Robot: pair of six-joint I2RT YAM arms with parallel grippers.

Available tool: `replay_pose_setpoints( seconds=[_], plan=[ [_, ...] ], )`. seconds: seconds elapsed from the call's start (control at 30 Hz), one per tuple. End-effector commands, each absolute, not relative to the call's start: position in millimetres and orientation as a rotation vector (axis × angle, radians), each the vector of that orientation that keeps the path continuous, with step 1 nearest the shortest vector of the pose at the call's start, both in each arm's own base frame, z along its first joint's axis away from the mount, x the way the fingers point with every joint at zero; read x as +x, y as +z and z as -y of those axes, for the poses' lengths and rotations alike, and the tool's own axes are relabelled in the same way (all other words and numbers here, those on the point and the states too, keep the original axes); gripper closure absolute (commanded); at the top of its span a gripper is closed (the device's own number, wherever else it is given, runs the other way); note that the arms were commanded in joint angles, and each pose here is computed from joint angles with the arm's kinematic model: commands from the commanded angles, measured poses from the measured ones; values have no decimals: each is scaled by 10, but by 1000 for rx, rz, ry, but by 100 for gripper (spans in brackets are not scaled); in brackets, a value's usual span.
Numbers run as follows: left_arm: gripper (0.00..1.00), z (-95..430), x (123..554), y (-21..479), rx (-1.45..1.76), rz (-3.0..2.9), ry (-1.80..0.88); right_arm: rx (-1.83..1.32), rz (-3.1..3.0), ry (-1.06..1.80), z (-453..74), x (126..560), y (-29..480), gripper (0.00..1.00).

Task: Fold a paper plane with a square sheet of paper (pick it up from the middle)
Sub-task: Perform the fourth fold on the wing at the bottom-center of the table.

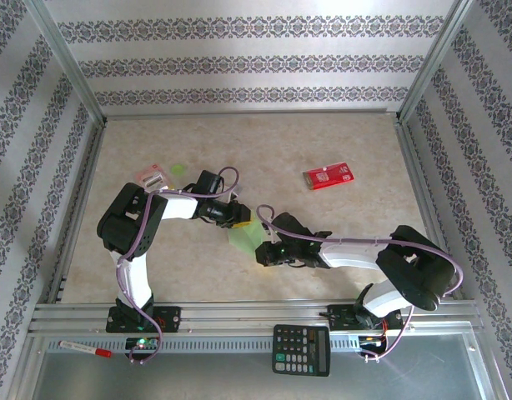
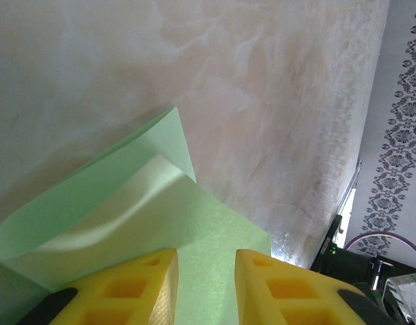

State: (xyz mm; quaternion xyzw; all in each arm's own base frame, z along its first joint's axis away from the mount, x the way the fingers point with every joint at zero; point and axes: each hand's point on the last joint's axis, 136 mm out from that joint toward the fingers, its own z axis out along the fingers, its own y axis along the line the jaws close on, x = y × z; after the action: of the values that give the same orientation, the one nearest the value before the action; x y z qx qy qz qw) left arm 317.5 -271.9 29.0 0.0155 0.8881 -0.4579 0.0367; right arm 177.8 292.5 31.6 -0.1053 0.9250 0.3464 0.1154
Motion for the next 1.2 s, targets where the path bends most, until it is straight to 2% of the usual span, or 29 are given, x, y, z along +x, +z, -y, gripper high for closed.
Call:
replay_pose_setpoints(
  seconds=[0.0, 1.17],
  plan=[
    [71, 2438, 3021, -206, -61, -2904, -1193, -319, -2710, 1018, -2912, 1806, 308, 92],
    [71, 2434, 3029, -205, -51, -2908, -1180, -249, -2796, 982, -2720, 1709, -39, 94]
  ],
)
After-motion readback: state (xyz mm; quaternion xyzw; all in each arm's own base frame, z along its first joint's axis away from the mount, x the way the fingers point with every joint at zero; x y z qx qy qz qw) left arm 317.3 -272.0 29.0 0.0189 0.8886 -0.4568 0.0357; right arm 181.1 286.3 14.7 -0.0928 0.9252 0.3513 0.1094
